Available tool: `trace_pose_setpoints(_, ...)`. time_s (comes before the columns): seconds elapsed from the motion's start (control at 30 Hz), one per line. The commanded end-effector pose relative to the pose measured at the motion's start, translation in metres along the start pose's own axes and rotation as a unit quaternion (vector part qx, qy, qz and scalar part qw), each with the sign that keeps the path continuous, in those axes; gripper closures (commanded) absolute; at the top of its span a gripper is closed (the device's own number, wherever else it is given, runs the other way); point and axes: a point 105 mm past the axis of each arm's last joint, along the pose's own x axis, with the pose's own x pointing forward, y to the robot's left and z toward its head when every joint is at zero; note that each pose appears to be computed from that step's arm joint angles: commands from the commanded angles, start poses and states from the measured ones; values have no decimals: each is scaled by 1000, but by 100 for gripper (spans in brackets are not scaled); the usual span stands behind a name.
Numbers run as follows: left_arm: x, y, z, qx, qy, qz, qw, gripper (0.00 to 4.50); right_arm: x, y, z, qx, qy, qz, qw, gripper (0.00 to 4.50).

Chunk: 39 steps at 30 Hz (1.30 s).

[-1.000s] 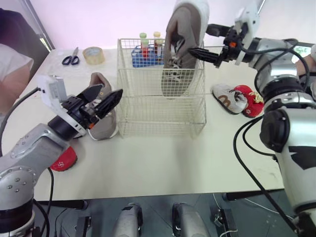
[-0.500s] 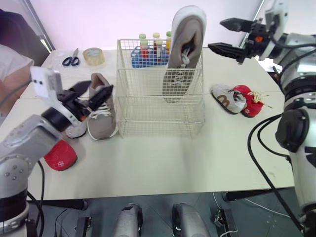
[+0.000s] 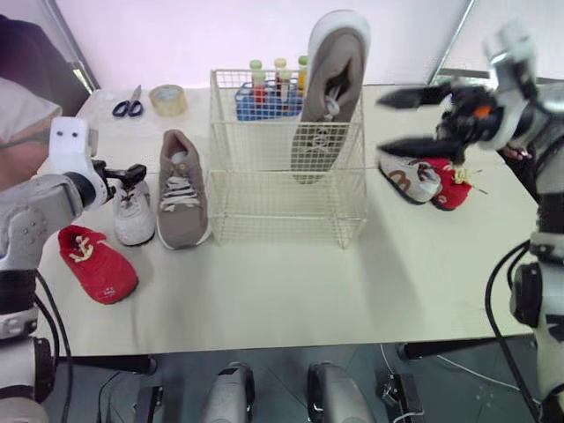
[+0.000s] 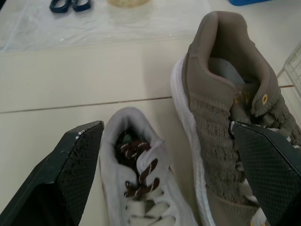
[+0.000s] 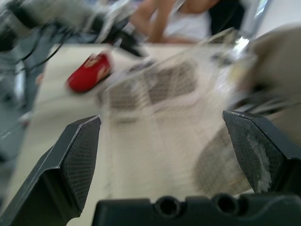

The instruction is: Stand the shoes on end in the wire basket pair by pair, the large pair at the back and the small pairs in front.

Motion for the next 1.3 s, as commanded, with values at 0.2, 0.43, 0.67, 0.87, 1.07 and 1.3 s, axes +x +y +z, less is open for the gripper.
trace_pose_setpoints(0.2,21,-4,6,19,25,-20,999,0,20,42,-10,-29,75,15,997,2)
trace_pose_setpoints(0.43,50,-19,-20,-28,69,-43,996,0,30,51,-16,-48,88,13,995,2)
trace_pose_setpoints(0.67,58,-15,-28,-37,80,-32,996,227,33,49,-12,-60,88,2,994,0)
trace_pose_setpoints(0.87,60,-15,-20,-59,62,-35,996,445,37,43,-13,-68,90,-8,994,0)
trace_pose_setpoints(1.07,49,-9,41,-92,-63,-24,993,445,36,35,-9,-73,75,-24,994,0)
trace_pose_setpoints(1.3,-26,16,161,-11,-347,62,936,445,19,28,6,-71,46,-65,994,0)
